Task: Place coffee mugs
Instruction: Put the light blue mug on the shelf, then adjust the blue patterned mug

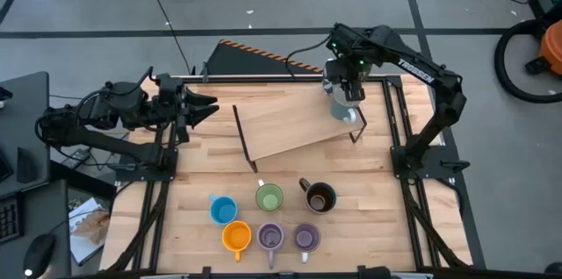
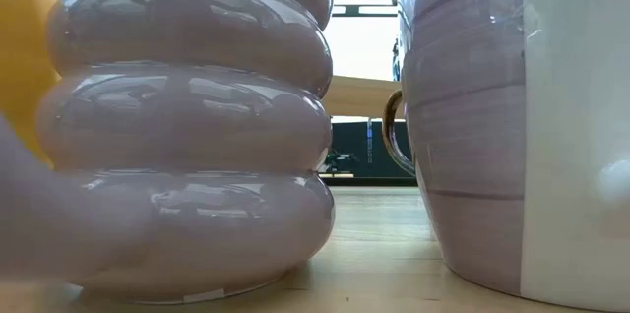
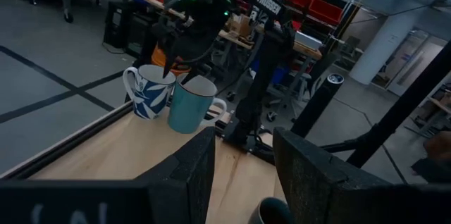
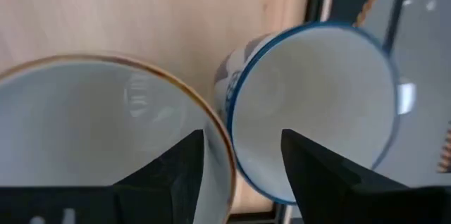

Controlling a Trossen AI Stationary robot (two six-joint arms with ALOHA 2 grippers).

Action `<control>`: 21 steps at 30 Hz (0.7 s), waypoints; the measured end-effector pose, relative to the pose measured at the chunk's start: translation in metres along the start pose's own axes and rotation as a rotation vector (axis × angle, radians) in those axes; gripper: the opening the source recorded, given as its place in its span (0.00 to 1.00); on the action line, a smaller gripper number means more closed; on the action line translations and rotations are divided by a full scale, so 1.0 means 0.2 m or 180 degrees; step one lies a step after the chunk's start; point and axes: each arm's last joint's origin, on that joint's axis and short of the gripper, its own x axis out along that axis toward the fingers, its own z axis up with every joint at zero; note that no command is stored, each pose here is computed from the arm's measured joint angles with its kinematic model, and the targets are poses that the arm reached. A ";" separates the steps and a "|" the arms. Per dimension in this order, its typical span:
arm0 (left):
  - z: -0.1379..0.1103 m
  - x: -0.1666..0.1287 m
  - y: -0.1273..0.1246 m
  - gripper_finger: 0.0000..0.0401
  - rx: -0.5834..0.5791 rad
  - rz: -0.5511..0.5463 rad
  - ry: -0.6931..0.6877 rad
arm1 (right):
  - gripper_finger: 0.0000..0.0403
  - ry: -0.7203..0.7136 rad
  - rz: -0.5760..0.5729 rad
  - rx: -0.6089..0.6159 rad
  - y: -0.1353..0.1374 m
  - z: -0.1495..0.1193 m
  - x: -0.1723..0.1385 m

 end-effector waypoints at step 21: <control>0.00 0.00 0.00 0.38 0.0002 0.0000 0.0002 | 0.39 0.0085 0.0314 -0.0140 0.07 0.03 0.02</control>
